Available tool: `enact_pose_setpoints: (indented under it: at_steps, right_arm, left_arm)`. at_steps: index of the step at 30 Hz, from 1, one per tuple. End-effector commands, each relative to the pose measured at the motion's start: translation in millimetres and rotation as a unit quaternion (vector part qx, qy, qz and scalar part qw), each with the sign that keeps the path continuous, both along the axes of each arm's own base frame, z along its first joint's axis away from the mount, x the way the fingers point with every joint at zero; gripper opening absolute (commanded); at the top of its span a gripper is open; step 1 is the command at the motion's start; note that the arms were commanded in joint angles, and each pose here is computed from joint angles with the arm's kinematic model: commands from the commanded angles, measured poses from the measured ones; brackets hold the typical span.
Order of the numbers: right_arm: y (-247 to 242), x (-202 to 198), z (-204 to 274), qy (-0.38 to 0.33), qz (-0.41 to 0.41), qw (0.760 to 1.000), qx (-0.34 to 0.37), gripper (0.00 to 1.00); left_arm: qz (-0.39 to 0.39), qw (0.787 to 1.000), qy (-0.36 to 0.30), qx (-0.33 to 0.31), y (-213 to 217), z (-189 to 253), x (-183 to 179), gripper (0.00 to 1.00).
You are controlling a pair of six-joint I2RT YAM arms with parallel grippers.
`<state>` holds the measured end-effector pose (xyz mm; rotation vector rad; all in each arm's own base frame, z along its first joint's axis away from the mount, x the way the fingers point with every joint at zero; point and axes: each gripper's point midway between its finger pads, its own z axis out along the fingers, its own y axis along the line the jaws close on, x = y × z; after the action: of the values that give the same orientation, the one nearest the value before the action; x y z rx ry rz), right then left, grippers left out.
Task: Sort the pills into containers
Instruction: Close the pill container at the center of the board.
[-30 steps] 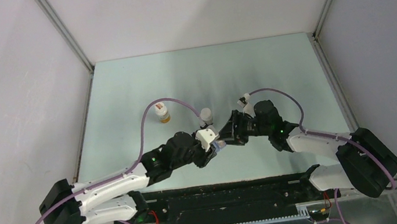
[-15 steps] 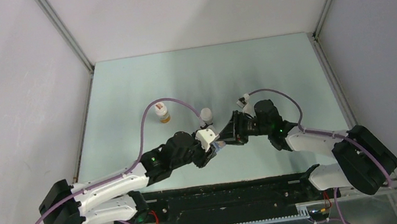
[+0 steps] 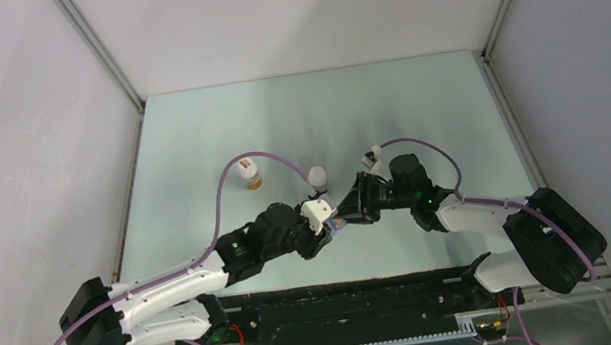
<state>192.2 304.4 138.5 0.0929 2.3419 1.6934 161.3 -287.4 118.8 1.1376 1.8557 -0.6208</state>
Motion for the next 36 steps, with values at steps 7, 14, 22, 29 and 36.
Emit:
enact_pose_setpoints:
  at_steps: [7,14,22,29,36]
  right_arm:
    - [6.4,1.7,10.7,-0.02,0.013,0.999,0.024,0.07]
    - [5.7,1.5,10.2,-0.02,0.01,1.0,0.02,0.0]
    - [2.6,2.5,8.0,-0.035,-0.004,0.999,0.001,0.0]
    - [3.5,3.4,14.9,-0.049,-0.002,0.999,0.011,0.39]
    - [6.3,4.2,15.5,-0.043,0.001,0.999,0.019,0.46]
  left_arm:
    - [-0.021,0.999,-0.028,-0.04,-13.1,34.0,2.0,0.05]
    - [-0.018,0.999,-0.029,-0.038,-12.0,32.5,2.5,0.05]
    - [-0.022,0.999,-0.024,-0.029,-12.6,29.9,1.7,0.05]
    - [-0.031,0.999,-0.018,-0.021,-13.6,27.5,-0.7,0.04]
    - [-0.035,0.999,-0.016,-0.019,-15.3,27.8,-1.4,0.04]
